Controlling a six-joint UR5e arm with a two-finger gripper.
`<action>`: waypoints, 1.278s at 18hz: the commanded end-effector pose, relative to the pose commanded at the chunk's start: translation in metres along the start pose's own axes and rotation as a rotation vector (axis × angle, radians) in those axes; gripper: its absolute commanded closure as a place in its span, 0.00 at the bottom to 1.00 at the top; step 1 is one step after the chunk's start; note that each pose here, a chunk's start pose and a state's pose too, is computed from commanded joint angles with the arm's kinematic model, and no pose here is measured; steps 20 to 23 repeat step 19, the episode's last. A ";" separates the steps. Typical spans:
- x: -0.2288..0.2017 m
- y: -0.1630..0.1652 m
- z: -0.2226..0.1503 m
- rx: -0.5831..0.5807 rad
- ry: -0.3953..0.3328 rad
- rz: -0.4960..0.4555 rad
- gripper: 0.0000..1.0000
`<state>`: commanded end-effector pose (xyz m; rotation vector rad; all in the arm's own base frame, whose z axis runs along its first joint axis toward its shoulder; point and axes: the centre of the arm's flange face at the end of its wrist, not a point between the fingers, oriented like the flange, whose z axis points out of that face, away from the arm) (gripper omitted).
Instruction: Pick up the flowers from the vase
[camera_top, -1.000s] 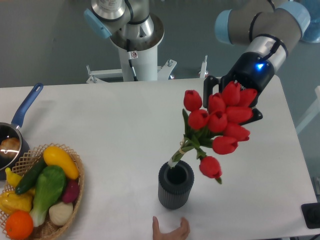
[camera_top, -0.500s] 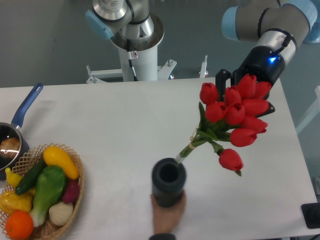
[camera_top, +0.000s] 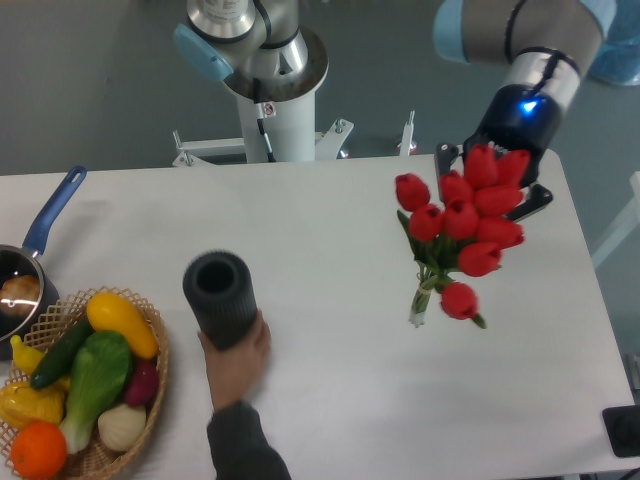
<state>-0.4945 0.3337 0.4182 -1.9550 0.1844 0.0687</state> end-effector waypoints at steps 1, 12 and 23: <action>-0.002 0.004 -0.001 -0.026 -0.009 0.028 0.97; 0.012 -0.044 0.036 -0.569 -0.079 0.253 0.93; 0.023 -0.084 0.058 -0.848 -0.015 0.279 0.94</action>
